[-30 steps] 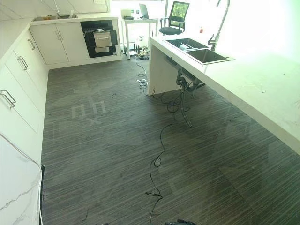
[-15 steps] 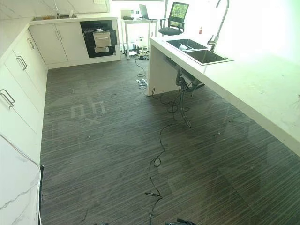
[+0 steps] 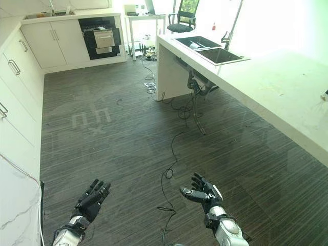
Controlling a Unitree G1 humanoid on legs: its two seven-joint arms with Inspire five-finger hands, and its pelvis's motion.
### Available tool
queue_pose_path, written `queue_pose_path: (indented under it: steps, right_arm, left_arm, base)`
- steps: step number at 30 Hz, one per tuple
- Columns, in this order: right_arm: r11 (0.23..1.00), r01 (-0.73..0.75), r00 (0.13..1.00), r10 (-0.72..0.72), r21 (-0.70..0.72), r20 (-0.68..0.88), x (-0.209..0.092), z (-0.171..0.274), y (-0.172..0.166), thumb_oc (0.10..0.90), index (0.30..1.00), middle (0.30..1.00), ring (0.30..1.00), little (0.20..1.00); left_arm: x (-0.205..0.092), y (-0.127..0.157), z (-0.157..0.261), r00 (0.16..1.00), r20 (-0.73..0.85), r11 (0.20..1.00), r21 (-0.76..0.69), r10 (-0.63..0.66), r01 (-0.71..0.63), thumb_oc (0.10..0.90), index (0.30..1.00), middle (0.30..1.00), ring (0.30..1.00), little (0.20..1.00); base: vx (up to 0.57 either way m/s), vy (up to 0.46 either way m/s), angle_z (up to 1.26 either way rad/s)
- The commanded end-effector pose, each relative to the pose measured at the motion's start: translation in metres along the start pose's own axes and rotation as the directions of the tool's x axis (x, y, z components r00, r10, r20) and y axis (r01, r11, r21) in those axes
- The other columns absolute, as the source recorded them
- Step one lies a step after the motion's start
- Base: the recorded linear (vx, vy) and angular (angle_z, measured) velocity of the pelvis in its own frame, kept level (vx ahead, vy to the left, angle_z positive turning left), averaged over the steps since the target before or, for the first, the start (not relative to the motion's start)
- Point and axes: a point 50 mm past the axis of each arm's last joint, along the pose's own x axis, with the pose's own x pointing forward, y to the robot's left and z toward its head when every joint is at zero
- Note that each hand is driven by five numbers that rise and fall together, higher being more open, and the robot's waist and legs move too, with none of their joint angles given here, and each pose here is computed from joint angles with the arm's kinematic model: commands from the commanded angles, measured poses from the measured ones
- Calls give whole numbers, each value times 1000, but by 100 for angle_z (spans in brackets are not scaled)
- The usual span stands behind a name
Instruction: Place the dishes in the dishwasher.
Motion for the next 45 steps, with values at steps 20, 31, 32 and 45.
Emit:
queue_pose_path:
  steps: [20, 31, 32, 45]
  right_arm:
    - [982, -138, 926, 173, -126, 335, -13, 69, 5, 800, 900, 900, 900, 900]
    - [980, -177, 914, 197, -86, 355, -18, 68, 14, 800, 900, 900, 900, 900]
    - [979, -184, 908, 203, -86, 367, -15, 70, 18, 800, 900, 900, 900, 900]
    - [968, -235, 902, 250, -86, 351, -8, 66, 39, 800, 900, 900, 900, 900]
  left_arm:
    - [-13, -26, 46, 949, 234, 970, 173, -210, 172, 800, 900, 900, 900, 900]
    - [-9, -25, 61, 947, 240, 956, 253, -213, 151, 800, 900, 900, 900, 900]
    - [-7, -28, 64, 943, 239, 946, 282, -233, 162, 800, 900, 900, 900, 900]
    - [-1, -47, 69, 934, 188, 909, 351, -305, 226, 800, 900, 900, 900, 900]
  base:
    - [102, -92, -5]
    - [381, 193, -26]
    - [357, 192, 5]
    - [305, 109, 5]
